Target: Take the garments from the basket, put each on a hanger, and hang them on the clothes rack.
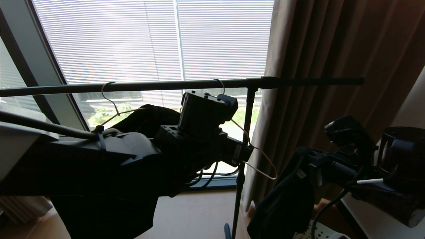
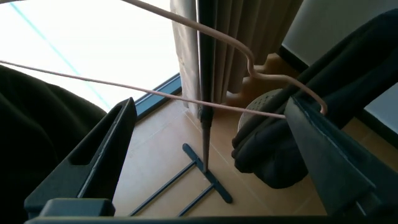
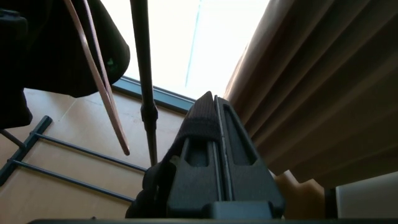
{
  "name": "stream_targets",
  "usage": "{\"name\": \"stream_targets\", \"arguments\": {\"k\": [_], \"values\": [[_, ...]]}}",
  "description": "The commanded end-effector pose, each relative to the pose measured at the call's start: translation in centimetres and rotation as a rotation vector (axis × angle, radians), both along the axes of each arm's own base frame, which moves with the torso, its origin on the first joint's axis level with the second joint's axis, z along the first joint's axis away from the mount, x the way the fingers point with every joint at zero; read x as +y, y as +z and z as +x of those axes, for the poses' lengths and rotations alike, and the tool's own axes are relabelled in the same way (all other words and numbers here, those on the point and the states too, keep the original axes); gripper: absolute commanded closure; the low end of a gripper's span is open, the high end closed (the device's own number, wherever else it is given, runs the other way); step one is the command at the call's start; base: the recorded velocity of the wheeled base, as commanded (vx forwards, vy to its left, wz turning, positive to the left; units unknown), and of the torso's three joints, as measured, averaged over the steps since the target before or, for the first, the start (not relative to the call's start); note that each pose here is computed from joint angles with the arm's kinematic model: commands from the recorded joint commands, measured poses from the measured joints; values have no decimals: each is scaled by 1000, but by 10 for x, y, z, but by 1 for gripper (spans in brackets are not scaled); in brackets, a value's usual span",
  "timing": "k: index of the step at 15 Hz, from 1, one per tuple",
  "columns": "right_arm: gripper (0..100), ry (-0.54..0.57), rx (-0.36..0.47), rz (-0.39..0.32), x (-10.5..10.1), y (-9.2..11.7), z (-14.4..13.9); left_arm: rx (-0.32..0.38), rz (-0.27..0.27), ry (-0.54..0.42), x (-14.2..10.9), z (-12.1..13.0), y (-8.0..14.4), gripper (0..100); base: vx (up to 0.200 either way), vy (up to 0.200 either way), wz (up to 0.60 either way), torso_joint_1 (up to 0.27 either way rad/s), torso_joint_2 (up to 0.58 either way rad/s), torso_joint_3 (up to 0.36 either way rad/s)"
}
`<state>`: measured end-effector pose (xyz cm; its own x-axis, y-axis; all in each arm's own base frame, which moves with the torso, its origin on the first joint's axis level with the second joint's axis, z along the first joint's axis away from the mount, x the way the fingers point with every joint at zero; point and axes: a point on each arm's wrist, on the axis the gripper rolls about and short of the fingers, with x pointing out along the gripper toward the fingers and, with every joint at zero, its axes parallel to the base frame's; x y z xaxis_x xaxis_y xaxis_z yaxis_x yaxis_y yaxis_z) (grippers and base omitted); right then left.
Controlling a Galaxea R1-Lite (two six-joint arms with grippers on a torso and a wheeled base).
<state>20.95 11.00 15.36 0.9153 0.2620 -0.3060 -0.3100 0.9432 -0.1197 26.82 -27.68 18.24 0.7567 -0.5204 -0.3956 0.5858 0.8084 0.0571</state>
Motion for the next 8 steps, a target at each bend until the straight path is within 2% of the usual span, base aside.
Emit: {"name": "stream_targets", "arguments": {"k": [1,8], "values": [[100,0,2,-1,0,-1,0,22,22,-3,-12,9,-16,0,0,0,0,0,0,0],[100,-1,14,-8,3,-8,6,7,-19,-19,-13,-3,-1,0,0,0,0,0,0,0]]}}
